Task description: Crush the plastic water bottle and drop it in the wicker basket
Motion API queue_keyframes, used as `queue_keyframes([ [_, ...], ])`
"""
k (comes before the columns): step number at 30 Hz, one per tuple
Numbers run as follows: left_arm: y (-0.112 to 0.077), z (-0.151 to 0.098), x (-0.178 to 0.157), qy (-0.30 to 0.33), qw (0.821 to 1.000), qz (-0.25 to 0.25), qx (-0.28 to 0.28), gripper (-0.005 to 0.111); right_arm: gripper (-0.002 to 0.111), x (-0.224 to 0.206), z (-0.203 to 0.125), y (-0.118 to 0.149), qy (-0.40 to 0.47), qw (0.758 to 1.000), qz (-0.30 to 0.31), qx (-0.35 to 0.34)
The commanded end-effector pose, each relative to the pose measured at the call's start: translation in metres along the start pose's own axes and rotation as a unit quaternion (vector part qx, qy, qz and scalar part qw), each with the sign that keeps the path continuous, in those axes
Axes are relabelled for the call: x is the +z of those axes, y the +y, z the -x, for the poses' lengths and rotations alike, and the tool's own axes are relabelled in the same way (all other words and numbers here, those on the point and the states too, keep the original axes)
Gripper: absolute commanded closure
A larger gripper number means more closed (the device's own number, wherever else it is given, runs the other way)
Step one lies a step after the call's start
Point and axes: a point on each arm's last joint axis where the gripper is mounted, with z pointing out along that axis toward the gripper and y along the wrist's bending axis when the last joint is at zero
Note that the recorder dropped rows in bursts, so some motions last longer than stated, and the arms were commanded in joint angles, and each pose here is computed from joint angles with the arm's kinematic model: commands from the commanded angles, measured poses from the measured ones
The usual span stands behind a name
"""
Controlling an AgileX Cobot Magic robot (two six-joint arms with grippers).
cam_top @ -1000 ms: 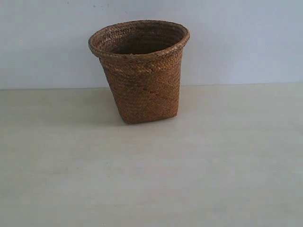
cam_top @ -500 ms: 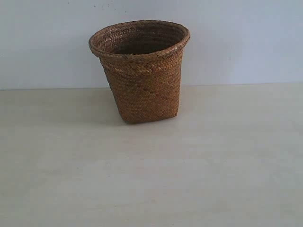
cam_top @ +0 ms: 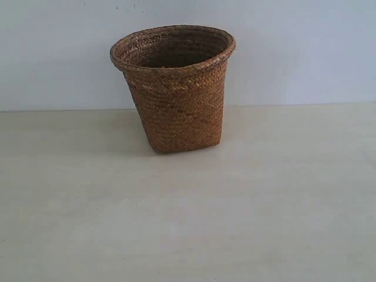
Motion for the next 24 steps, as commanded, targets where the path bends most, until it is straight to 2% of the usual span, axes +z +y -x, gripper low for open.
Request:
queue_keyframes([
  [1,-0.0014,-0.0069,-0.0002,0.032,0.999,-0.008,-0.001,0.102,0.108,-0.0001,-0.0011,-0.0003,-0.002,1.000,-0.002,-0.020],
  [21,-0.0013,-0.0065,-0.0002,0.030,1.000,-0.008,-0.001,0.102,0.108,-0.0001,-0.0006,-0.0003,-0.005,1.000,-0.002,-0.021],
  [24,-0.0012,-0.0066,-0.0002,0.030,0.999,-0.008,0.018,0.102,0.108,-0.0001,-0.0006,-0.0003,-0.005,1.000,-0.002,-0.021],
])
